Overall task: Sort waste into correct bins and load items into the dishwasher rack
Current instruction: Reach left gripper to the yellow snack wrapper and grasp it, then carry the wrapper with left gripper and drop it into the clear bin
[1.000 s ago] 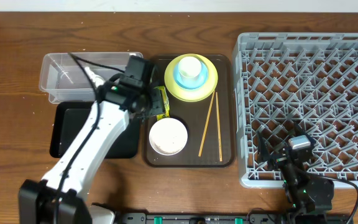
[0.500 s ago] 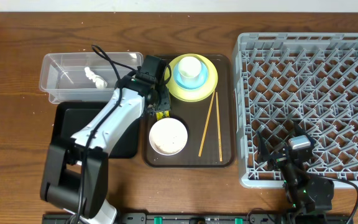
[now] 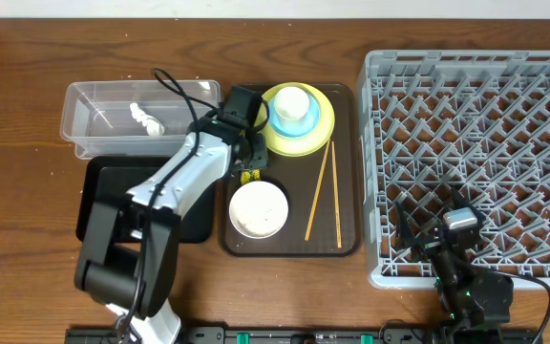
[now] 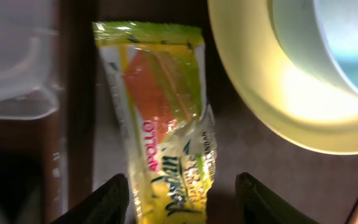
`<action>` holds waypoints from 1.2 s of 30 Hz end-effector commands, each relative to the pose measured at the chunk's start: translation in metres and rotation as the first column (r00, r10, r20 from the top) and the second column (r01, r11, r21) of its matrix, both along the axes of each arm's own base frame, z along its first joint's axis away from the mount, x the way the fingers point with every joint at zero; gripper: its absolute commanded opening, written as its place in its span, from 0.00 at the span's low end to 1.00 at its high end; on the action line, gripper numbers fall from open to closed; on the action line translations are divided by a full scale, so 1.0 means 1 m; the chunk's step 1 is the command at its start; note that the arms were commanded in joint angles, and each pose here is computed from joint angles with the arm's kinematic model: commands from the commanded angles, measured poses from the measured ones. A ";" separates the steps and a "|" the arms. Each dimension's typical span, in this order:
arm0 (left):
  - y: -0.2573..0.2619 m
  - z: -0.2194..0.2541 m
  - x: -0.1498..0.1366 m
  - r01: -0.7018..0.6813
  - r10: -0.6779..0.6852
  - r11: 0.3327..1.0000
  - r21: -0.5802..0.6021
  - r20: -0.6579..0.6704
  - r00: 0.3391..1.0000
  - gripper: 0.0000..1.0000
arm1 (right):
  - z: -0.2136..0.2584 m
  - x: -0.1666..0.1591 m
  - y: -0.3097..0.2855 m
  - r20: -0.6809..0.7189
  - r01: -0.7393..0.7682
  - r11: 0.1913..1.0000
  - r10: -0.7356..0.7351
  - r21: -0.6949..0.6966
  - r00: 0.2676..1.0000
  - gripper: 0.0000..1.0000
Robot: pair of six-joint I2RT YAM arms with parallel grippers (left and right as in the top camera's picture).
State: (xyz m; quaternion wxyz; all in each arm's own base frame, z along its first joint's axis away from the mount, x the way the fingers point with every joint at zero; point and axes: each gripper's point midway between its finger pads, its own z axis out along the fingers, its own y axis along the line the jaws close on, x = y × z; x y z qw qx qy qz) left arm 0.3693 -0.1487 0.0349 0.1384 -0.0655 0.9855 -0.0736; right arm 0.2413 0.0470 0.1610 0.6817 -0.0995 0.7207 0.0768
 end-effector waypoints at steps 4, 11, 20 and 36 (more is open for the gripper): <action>-0.003 -0.022 -0.004 0.023 -0.022 0.999 0.035 -0.030 0.999 0.58 | 0.000 0.000 -0.003 -0.002 0.010 1.000 -0.010 0.013 1.000 0.99; 0.001 -0.039 -0.003 0.017 -0.014 0.998 0.068 -0.048 0.999 0.58 | 0.000 0.000 -0.003 -0.002 0.010 1.000 -0.010 0.013 1.000 0.99; 0.002 -0.047 -0.004 0.018 -0.014 0.997 0.074 -0.064 0.998 0.50 | 0.000 0.000 -0.003 -0.002 0.010 1.000 -0.010 0.013 1.000 0.99; -0.008 0.025 0.018 0.012 -0.012 1.000 0.000 0.118 0.993 0.06 | 0.000 0.000 -0.003 -0.002 0.010 1.000 -0.010 0.013 1.000 0.99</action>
